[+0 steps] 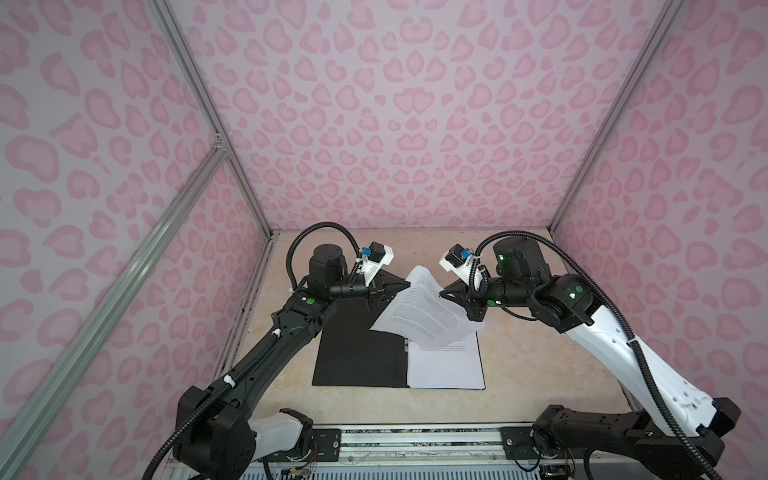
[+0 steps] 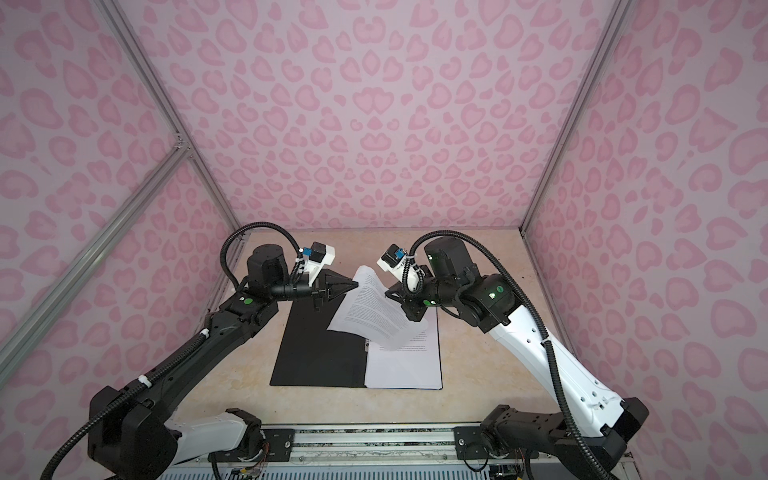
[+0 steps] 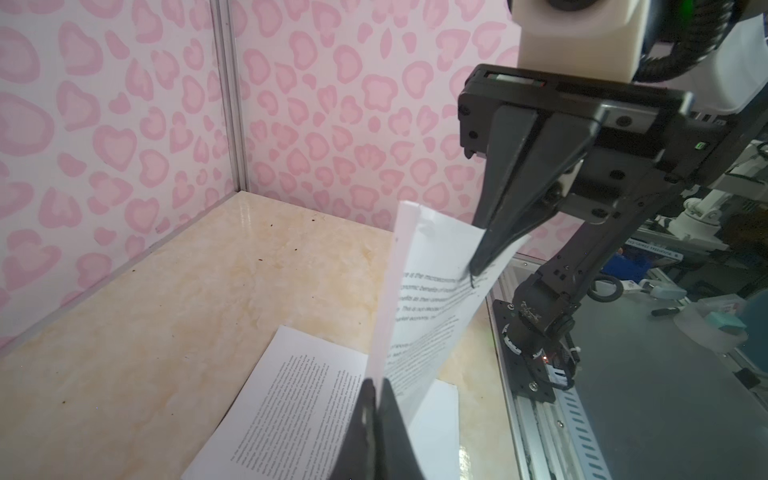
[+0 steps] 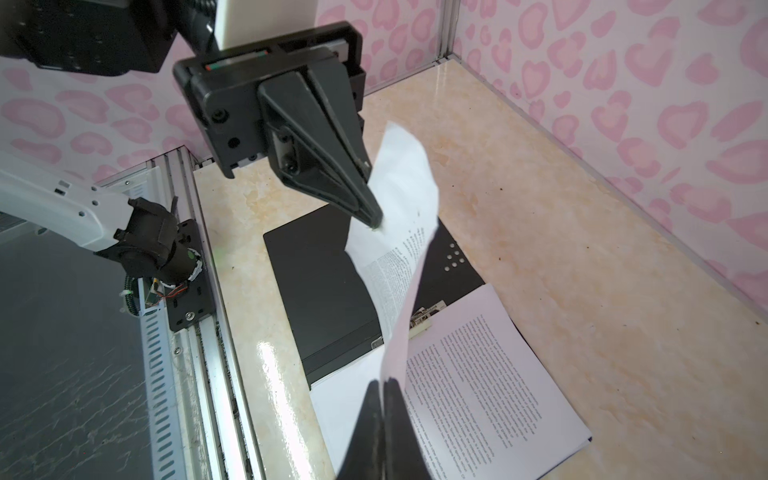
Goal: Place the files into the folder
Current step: 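Carry the sheet over the folder stack with the right gripper while the left withdraws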
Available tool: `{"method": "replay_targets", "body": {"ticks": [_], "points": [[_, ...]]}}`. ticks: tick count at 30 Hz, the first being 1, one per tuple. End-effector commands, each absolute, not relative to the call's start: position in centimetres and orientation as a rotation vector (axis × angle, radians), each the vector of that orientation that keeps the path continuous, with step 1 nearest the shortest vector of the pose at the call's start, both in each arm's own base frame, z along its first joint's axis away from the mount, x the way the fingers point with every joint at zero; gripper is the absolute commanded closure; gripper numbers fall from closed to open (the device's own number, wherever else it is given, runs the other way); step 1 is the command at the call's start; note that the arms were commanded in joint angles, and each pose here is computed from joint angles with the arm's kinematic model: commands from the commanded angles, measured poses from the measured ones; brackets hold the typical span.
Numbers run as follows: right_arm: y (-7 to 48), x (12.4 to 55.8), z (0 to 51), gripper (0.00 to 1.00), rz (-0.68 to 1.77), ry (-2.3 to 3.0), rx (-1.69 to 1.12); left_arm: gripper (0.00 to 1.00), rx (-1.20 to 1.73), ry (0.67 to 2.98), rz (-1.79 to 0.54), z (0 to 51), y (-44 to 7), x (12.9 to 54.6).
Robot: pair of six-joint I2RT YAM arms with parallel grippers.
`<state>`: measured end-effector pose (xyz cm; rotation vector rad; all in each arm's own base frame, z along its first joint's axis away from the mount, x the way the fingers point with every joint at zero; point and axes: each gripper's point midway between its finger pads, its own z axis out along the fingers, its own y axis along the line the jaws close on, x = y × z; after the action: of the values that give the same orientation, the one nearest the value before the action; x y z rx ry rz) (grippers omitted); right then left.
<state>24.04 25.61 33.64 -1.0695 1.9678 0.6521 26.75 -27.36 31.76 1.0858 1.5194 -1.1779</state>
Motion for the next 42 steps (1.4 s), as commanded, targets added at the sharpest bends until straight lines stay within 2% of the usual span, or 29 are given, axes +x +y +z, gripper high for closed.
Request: {"method": "replay_targets", "body": {"ticks": [1, 3, 4, 5, 7, 12, 16, 21, 24, 27, 31, 33, 35, 42], "points": [[24.7, 26.4, 35.4, 0.88, 0.636, 1.937, -0.898, 0.96, 1.053, 1.519, -1.269, 33.1, -27.9, 26.6], [22.8, 27.9, 36.1, 0.55, 0.622, 1.941, -0.736, 0.96, 0.981, 1.584, -1.277, 33.2, -28.3, 27.6], [21.6, 28.6, 36.4, 0.41, 0.624, 1.936, -0.649, 0.96, 0.922, 1.633, -1.274, 33.0, -28.5, 28.4], [20.4, 29.0, 36.7, 0.31, 0.633, 1.926, -0.569, 0.96, 0.854, 1.688, -1.274, 32.9, -28.6, 29.3], [18.3, 29.5, 36.8, 0.20, 0.668, 1.907, -0.437, 0.96, 0.757, 1.765, -1.317, 32.5, -28.8, 30.2], [14.5, 29.9, 34.4, 0.02, 0.743, 1.941, -0.240, 0.96, 0.452, 1.978, -1.381, 29.2, -28.6, 32.7], [14.1, 30.0, 30.1, 0.02, 0.775, 2.041, -0.190, 0.96, 0.202, 2.165, -1.398, 23.5, -26.7, 34.5], [14.4, 30.5, 23.6, 0.02, 0.818, 2.155, -0.113, 0.96, -0.046, 2.347, -1.225, 14.5, -21.7, 37.3], [15.4, 30.7, 20.2, 0.02, 0.823, 2.225, -0.109, 0.97, -0.061, 2.427, -1.112, 11.0, -20.4, 38.0], [17.6, 30.5, 17.3, 0.02, 0.837, 2.303, -0.161, 0.97, -0.072, 2.475, -1.060, 8.8, -19.7, 38.5], [19.6, 31.0, 14.1, 0.02, 0.856, 2.396, -0.199, 0.97, -0.127, 2.553, -0.865, 5.7, -17.5, 38.6], [20.2, 31.4, 12.5, 0.09, 0.886, 2.438, -0.201, 0.97, -0.191, 2.594, -0.736, 4.2, -15.8, 38.3], [20.8, 31.8, 11.2, 0.12, 0.914, 2.466, -0.195, 0.97, -0.237, 2.628, -0.649, 3.0, -14.6, 38.1], [24.2, 32.4, 9.8, 0.11, 0.982, 2.485, -0.246, 0.97, -0.251, 2.605, -0.661, 3.4, -14.7, 38.3]]}}
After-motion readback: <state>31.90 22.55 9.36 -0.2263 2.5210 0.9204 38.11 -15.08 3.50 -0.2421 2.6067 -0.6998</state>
